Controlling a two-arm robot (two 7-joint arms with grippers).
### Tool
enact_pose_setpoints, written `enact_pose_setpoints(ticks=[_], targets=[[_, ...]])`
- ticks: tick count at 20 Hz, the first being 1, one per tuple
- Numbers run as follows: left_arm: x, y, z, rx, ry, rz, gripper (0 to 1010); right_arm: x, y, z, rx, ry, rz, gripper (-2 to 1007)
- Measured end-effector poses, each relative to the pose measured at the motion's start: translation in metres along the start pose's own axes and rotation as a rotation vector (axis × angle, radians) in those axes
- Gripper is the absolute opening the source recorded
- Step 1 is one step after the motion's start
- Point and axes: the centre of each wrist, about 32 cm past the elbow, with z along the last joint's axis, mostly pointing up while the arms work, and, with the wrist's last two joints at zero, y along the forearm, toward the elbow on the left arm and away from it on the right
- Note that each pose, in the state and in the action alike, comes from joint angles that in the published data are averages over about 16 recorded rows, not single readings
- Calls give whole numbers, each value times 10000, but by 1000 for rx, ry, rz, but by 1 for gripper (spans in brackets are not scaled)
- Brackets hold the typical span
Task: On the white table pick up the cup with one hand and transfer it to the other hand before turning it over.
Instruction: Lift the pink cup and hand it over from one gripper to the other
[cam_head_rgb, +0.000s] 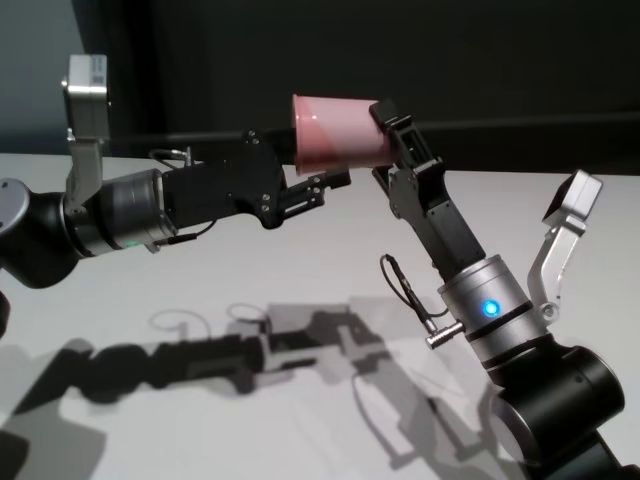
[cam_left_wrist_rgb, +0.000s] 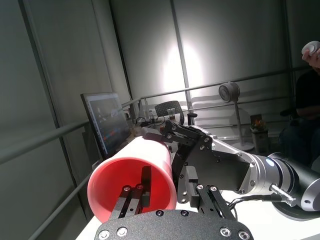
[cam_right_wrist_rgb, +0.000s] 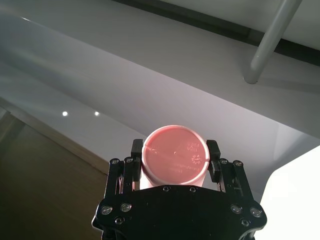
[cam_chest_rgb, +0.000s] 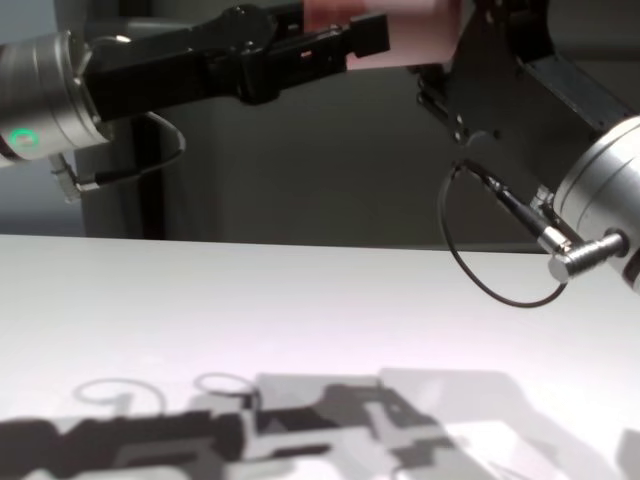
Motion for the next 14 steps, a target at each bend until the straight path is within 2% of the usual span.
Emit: enact_pose_setpoints(ticks=[7, 14], targets=[[-11, 23, 16, 6, -1, -3, 661, 0, 0, 0, 0, 0, 0, 736], [-66, 115, 74, 26, -11, 14, 880, 0, 0, 0, 0, 0, 0, 736]])
